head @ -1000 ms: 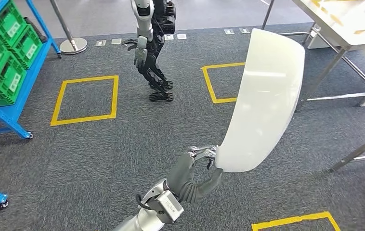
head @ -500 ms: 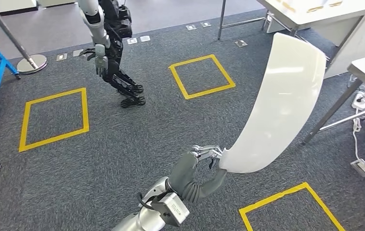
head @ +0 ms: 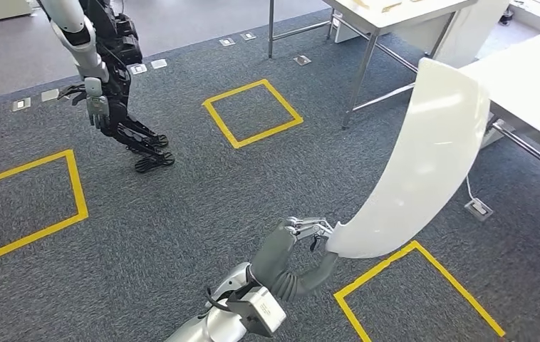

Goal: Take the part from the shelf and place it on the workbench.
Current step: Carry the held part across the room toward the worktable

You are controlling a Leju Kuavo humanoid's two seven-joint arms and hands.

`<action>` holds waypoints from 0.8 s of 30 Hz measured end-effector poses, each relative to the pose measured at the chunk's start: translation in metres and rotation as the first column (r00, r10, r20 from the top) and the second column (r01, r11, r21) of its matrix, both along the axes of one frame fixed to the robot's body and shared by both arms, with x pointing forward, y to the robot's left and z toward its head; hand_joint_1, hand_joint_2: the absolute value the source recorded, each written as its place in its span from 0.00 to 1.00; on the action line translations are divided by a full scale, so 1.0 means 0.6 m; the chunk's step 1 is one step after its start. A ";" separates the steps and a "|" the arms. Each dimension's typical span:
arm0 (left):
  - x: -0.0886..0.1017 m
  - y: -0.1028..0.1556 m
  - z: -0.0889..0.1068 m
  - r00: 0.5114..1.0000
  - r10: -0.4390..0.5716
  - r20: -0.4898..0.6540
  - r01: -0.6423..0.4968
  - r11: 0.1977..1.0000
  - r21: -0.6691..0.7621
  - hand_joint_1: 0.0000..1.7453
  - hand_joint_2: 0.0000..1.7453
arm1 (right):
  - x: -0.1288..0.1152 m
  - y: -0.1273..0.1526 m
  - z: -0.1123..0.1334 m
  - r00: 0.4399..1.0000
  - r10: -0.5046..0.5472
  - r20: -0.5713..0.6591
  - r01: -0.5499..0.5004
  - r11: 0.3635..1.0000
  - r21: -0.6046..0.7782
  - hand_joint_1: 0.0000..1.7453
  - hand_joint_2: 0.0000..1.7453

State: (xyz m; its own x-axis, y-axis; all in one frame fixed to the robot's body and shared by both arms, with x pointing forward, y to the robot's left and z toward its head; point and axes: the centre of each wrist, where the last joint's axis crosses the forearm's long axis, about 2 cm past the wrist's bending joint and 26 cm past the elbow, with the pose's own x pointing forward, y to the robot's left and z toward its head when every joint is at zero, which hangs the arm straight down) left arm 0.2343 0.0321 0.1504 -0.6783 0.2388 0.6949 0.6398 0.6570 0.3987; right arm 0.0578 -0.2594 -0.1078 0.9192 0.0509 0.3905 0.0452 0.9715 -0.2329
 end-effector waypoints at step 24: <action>0.001 0.001 0.010 1.000 -0.029 -0.008 0.030 0.999 0.036 1.00 1.00 | 0.001 0.023 0.002 0.999 -0.040 -0.024 0.040 0.999 0.007 0.00 0.00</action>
State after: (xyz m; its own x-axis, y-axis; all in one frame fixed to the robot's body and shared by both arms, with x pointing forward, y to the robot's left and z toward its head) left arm 0.2348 0.0325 0.1566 -0.6662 0.2335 0.7082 0.6616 0.6233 0.4168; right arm 0.0583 -0.2453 -0.1064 0.9293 0.0111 0.3691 0.0785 0.9707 -0.2269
